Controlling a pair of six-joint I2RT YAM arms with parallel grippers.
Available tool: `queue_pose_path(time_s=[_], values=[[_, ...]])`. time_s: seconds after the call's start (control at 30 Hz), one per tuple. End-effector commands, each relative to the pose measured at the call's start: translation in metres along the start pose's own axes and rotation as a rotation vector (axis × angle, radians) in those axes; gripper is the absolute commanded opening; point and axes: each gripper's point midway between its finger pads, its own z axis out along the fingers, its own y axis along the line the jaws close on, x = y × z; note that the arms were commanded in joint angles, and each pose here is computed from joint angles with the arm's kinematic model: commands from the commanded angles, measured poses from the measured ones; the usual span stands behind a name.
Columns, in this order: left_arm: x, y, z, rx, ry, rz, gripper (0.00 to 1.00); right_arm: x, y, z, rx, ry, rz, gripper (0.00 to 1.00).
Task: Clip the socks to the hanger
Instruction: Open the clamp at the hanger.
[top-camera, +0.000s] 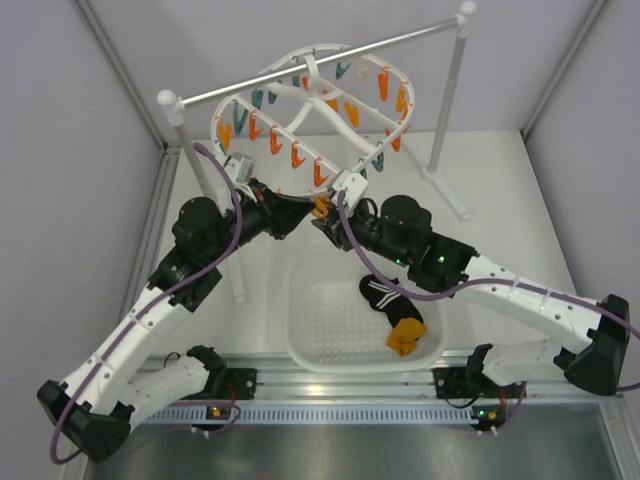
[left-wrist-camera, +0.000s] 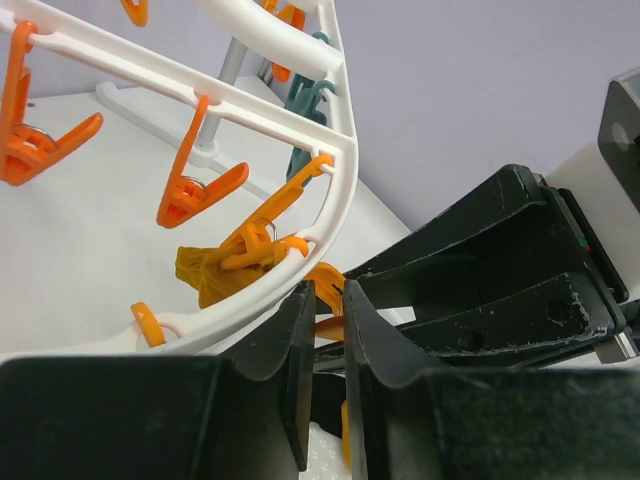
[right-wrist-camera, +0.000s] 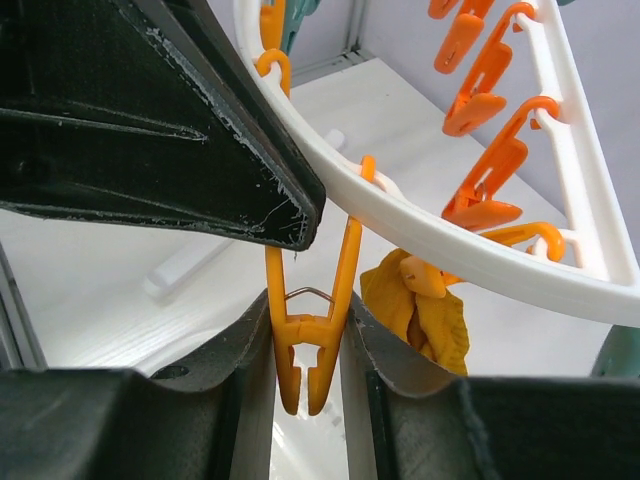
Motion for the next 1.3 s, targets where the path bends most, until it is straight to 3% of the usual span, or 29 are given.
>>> queue_pose_path(time_s=[0.0, 0.2, 0.27, 0.33, 0.43, 0.47, 0.63, 1.13, 1.2, 1.27], values=[[-0.018, 0.001, 0.003, -0.018, -0.048, 0.023, 0.02, -0.032, 0.01, -0.013, -0.11, -0.111, 0.037, 0.15], [-0.013, -0.003, 0.004, 0.008, -0.024, 0.012, 0.0, -0.026, 0.01, -0.011, -0.145, -0.098, 0.039, 0.26], [-0.013, -0.003, 0.004, 0.01, -0.023, 0.012, 0.0, -0.023, 0.013, -0.01, -0.166, -0.091, 0.027, 0.25], [-0.014, -0.004, 0.004, 0.014, -0.024, 0.016, 0.0, -0.021, 0.012, -0.008, -0.167, -0.092, 0.015, 0.15], [-0.012, 0.001, 0.0, -0.021, -0.017, -0.009, 0.15, -0.016, 0.003, -0.005, -0.117, -0.076, -0.004, 0.0], [-0.013, 0.001, -0.001, -0.03, -0.014, -0.015, 0.28, -0.015, -0.005, -0.003, -0.069, -0.068, -0.003, 0.0], [-0.011, 0.005, -0.005, -0.069, -0.004, -0.06, 0.44, -0.011, -0.018, 0.004, 0.018, -0.041, 0.018, 0.0], [0.001, 0.011, 0.011, -0.069, 0.004, -0.193, 0.41, -0.025, 0.003, 0.009, 0.009, -0.076, 0.013, 0.0], [0.0, 0.01, 0.012, -0.058, 0.001, -0.183, 0.32, -0.028, 0.005, 0.008, 0.002, -0.082, 0.008, 0.0], [0.002, 0.008, 0.011, -0.047, 0.007, -0.166, 0.22, -0.028, 0.011, 0.006, -0.027, -0.078, 0.008, 0.11]])
